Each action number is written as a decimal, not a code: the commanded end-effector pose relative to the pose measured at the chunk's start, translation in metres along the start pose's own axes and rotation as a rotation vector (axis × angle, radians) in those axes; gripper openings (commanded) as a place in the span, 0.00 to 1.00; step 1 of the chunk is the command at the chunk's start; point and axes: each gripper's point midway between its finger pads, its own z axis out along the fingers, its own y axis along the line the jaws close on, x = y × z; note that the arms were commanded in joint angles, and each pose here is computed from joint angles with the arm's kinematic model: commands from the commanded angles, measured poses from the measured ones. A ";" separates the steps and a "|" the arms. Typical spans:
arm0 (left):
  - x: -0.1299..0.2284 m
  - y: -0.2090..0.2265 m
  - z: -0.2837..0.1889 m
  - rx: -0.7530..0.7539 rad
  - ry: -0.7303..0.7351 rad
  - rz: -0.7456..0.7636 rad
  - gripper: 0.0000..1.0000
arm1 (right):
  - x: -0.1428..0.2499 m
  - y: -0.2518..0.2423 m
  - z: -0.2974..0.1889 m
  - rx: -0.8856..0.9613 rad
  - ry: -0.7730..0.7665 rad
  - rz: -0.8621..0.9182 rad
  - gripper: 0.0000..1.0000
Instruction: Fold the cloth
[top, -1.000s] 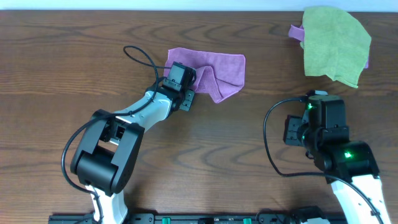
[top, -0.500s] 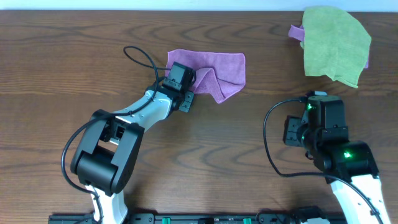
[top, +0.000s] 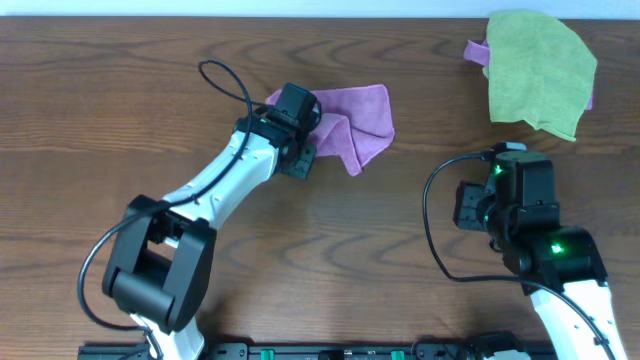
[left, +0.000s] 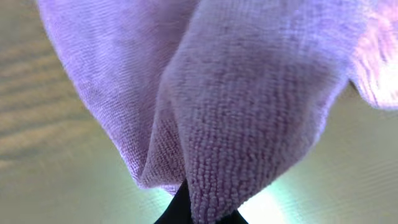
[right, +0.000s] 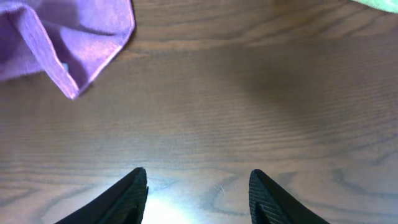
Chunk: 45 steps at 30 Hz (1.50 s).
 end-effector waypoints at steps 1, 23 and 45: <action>0.004 -0.023 -0.013 0.042 0.012 0.034 0.06 | 0.000 0.001 0.001 -0.003 -0.006 -0.001 0.56; 0.050 -0.090 -0.038 0.031 0.111 0.122 0.06 | -0.008 -0.004 0.001 0.004 -0.033 0.001 0.61; 0.114 -0.166 -0.050 0.096 0.134 0.153 0.06 | -0.071 -0.058 -0.072 0.074 -0.317 0.135 0.71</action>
